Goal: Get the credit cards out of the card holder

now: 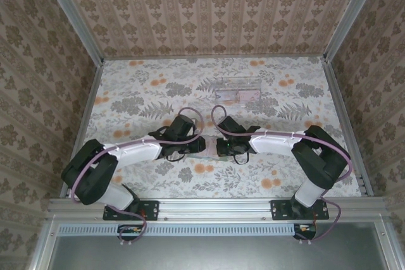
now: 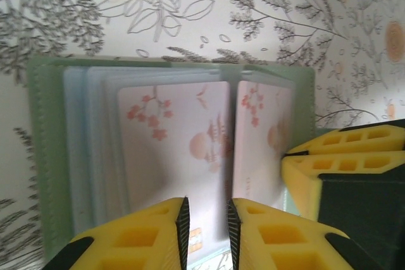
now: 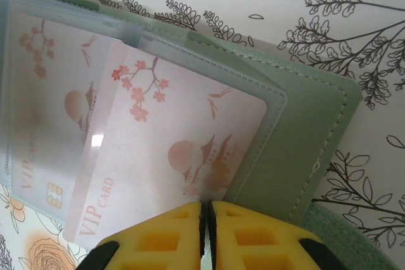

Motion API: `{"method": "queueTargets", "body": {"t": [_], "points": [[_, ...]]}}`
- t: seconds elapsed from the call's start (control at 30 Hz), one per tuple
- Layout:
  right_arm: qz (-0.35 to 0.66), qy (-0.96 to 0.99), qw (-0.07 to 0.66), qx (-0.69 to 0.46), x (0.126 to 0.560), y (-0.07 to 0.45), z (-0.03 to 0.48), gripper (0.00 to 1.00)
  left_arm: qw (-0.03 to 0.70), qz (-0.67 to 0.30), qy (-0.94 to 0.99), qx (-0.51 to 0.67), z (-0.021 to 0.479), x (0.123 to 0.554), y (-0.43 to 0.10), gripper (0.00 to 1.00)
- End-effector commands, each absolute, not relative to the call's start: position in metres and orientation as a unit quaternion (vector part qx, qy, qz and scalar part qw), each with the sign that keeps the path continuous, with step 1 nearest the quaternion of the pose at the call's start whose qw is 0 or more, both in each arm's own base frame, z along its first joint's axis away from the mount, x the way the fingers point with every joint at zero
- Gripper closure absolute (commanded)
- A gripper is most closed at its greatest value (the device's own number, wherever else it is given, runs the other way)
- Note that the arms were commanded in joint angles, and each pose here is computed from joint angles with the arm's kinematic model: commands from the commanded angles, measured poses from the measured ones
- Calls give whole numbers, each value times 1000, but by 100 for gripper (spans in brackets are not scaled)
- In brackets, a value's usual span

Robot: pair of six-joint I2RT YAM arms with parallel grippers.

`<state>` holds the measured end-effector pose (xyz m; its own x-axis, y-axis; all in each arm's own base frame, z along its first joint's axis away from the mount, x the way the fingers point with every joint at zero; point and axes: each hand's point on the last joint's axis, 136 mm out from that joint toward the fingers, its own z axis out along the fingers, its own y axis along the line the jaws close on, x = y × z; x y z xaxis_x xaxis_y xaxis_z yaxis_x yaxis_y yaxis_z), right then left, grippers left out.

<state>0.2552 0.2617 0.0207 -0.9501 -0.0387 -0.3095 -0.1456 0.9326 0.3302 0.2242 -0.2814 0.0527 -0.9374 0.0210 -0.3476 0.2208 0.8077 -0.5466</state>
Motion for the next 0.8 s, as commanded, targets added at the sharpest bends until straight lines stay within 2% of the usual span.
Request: {"method": "queueTargets", "body": {"t": [0.0,0.77], "points": [[154,977,142,-48,253,256,12,86,142,-333,930,62,46,221,-295,75],[156,977,140,-48,251,256,10,86,115,-356,926,53,26,219,-310,80]]}}
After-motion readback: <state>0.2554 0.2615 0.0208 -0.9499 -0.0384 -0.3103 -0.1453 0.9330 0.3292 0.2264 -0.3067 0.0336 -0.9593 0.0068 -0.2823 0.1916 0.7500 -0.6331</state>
